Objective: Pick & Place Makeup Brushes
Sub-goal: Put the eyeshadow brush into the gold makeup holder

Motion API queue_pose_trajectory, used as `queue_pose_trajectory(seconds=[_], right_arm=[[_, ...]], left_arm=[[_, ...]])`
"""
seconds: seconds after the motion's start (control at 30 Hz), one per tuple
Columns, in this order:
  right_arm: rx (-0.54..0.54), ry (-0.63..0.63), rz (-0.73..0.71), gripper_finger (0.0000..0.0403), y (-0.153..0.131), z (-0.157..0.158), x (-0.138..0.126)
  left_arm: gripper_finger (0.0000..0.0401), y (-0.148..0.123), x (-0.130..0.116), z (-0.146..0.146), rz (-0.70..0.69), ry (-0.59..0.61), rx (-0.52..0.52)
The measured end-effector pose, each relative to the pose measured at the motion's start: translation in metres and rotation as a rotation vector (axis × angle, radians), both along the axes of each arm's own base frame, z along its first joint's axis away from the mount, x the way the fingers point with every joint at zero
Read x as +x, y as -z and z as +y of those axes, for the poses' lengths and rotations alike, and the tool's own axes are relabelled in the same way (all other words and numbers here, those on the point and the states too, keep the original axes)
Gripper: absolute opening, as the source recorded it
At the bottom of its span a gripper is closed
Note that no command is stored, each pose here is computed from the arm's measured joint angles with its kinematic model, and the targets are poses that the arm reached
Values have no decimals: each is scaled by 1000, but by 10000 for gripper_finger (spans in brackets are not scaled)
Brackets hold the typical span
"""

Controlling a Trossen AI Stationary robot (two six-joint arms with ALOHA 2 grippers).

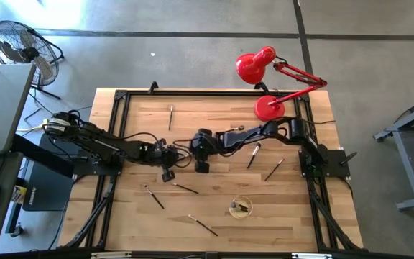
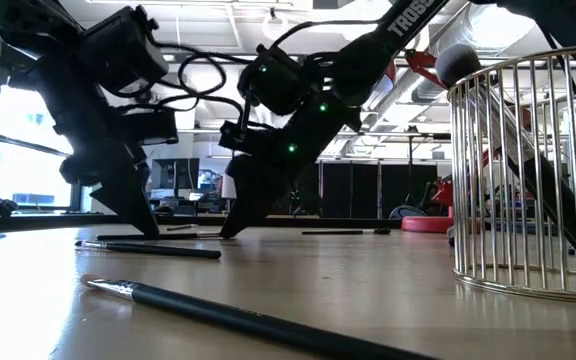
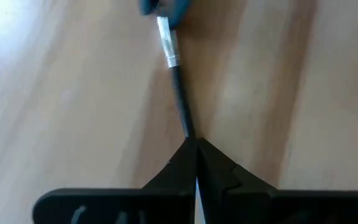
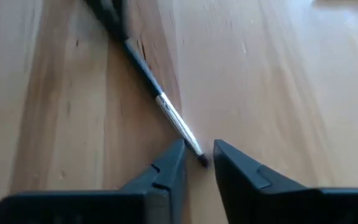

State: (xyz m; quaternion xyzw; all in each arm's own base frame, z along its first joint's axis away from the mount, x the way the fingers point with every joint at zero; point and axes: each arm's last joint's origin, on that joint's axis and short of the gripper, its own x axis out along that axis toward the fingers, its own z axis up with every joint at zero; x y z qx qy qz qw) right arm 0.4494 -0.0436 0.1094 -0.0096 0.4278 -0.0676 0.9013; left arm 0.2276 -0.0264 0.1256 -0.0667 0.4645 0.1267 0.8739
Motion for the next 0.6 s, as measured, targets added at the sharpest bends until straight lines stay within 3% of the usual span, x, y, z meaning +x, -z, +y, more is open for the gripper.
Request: queue_pose_trajectory(seconds=[0.17,0.4,0.6], right_arm=[[70,6,55,8,2,-8,-5],[57,-4,64,3,3,-1,-5],[38,-16,63,1,3,6,-5]], left_arm=[[3,0,0,0,5,38,13],[5,0,0,2,-7,-31,54],[36,1,-2,3,-4,-54,77]])
